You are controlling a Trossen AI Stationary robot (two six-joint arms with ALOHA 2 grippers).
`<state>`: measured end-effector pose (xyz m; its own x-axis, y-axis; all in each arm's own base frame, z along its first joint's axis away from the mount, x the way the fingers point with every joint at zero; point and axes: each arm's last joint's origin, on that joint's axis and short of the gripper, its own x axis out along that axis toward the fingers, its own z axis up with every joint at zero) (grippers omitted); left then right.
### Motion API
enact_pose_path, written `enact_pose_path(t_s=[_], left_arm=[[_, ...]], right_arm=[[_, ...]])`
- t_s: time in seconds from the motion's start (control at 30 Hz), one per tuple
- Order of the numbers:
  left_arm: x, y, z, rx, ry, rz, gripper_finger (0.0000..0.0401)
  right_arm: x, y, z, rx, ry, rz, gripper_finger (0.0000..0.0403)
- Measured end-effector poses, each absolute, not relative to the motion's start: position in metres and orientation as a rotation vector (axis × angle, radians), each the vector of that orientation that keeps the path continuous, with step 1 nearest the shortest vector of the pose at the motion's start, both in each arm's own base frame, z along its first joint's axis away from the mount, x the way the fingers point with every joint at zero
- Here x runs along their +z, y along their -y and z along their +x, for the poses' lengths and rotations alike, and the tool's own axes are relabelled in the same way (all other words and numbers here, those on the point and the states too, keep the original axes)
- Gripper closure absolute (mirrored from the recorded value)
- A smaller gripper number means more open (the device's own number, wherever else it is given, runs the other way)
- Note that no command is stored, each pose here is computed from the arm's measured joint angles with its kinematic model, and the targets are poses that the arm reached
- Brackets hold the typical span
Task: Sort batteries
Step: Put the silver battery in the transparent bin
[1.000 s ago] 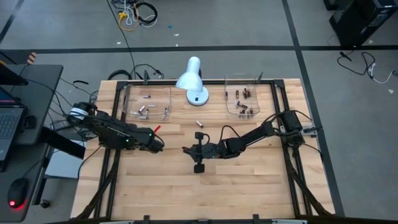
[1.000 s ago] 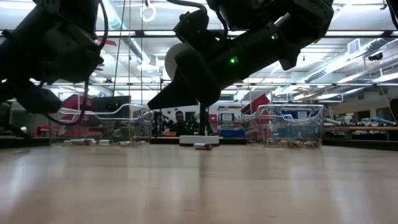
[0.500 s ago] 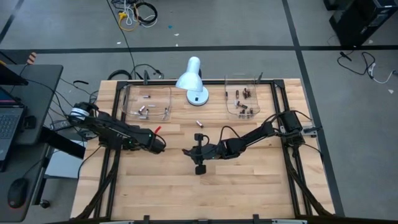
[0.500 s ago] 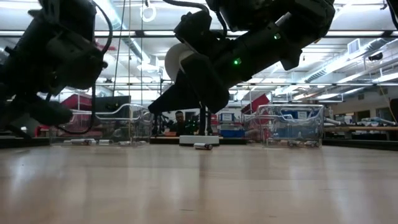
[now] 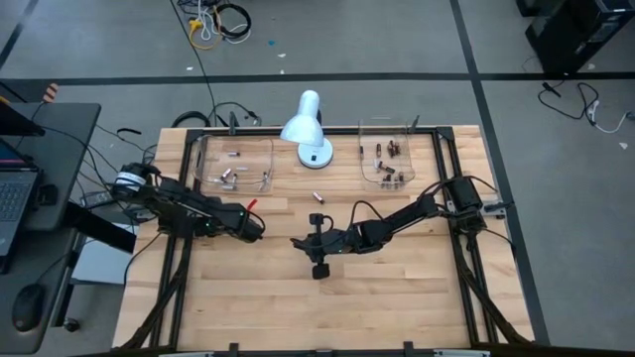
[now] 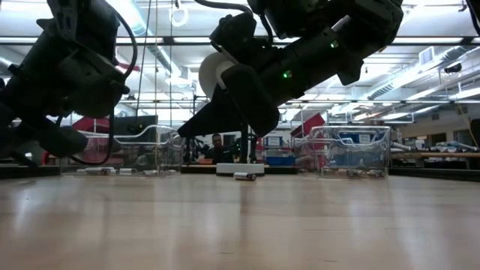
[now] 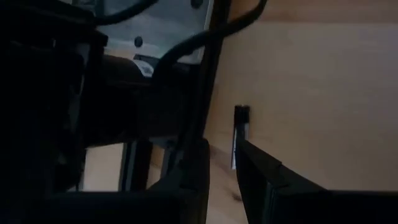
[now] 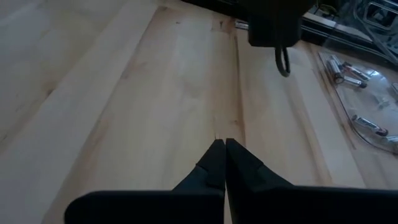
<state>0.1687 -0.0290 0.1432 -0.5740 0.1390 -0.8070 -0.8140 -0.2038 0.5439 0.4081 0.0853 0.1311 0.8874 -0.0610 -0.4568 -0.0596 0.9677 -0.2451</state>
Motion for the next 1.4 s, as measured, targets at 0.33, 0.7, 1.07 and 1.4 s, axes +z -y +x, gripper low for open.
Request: enact_pose_path(t_s=[0.33,0.7,1.07,1.4], left_arm=[[0.120,0.028,0.172,2.013,-1.400,-0.678,0.0327],[0.106,0.030,0.177,2.063,-1.446,-0.640,0.0327],[0.103,0.030,0.179,2.040,-1.444,-0.672,0.0327],[0.104,0.033,0.184,1.990,-1.471,-0.690,0.0327]], right_arm=[[0.129,-0.098,0.404,0.038,-0.495,-0.287,0.0403],[0.127,-0.100,0.402,0.047,-0.520,-0.295,0.0403],[0.128,-0.100,0.403,0.045,-0.514,-0.293,0.0403],[0.127,-0.101,0.402,0.045,-0.519,-0.285,0.0403]])
